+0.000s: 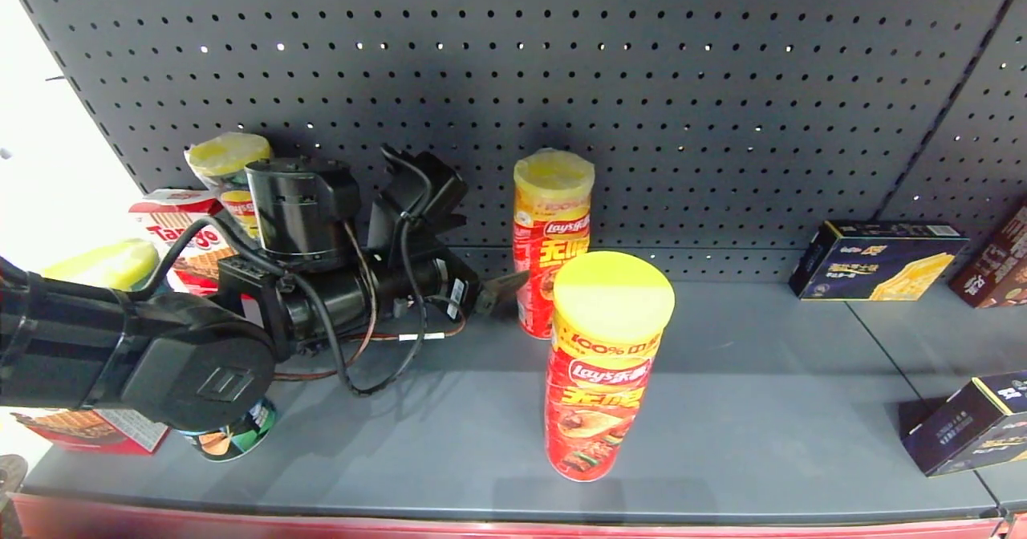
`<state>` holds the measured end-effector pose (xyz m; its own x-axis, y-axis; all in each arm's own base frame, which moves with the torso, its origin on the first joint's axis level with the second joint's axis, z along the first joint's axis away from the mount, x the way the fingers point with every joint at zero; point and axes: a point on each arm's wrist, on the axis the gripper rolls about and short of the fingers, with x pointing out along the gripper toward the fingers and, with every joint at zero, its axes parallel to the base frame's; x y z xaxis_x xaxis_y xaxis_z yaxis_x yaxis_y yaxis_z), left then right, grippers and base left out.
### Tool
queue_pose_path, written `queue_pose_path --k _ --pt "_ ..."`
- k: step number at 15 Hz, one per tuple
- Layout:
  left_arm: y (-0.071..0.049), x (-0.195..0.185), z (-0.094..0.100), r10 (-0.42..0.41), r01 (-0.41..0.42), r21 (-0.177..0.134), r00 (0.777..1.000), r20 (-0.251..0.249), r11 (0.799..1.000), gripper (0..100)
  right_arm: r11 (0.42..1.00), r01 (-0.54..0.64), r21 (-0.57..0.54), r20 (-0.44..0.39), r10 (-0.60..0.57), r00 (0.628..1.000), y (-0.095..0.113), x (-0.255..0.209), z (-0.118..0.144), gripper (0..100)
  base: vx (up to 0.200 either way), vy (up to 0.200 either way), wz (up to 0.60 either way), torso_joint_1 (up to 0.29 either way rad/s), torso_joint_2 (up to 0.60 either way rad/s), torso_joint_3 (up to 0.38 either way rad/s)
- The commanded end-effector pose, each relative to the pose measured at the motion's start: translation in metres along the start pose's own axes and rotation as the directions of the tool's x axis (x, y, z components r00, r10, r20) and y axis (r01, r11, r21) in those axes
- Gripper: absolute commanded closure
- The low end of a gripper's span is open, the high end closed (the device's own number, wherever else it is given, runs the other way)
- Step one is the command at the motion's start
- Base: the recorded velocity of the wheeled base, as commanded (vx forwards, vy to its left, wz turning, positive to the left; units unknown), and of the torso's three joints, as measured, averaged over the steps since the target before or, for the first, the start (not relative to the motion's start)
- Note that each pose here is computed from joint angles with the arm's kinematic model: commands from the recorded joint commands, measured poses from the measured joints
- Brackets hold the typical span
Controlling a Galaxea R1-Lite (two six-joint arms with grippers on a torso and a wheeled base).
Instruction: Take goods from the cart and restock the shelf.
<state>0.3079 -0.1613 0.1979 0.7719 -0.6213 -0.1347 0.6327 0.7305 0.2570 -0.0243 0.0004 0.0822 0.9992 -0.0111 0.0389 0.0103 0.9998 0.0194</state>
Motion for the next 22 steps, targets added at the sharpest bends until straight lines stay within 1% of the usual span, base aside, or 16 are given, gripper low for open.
queue_pose_path --k 1,3,5,13,22 --pt "0.0000 0.0039 -0.0035 0.004 -0.004 -0.002 1.000 -0.012 1.000 0 1.000 0.000 0.000 -0.001 0.000 1.000 0.0000 0.0001 0.0001 0 0.000 0.000 0.00 0.000 0.00 0.000" --pt "0.0008 0.0043 -0.0038 0.015 -0.015 -0.002 1.000 -0.016 1.000 0 1.000 0.000 0.000 -0.001 0.000 1.000 0.0000 0.0001 0.0001 0 0.000 0.000 0.00 0.000 0.00 0.000" --pt "0.0035 0.0068 -0.0074 0.035 -0.035 -0.005 0.999 -0.029 0.999 0 1.000 0.000 0.000 -0.001 0.000 1.000 0.0000 0.0001 0.0001 0 0.000 0.000 0.00 0.000 0.00 0.000" --pt "0.0069 0.0087 -0.0081 0.075 -0.075 -0.006 0.996 -0.040 0.997 0 1.000 0.000 0.000 -0.001 0.000 1.000 0.0000 0.0001 0.0001 0 0.000 0.000 0.00 0.000 0.00 0.000" --pt "0.0077 0.0102 -0.0093 0.086 -0.087 -0.011 0.995 -0.045 0.996 0 1.000 0.000 0.000 -0.001 0.000 1.000 0.0000 0.0001 0.0001 0 0.000 0.000 0.00 0.000 0.00 0.000"
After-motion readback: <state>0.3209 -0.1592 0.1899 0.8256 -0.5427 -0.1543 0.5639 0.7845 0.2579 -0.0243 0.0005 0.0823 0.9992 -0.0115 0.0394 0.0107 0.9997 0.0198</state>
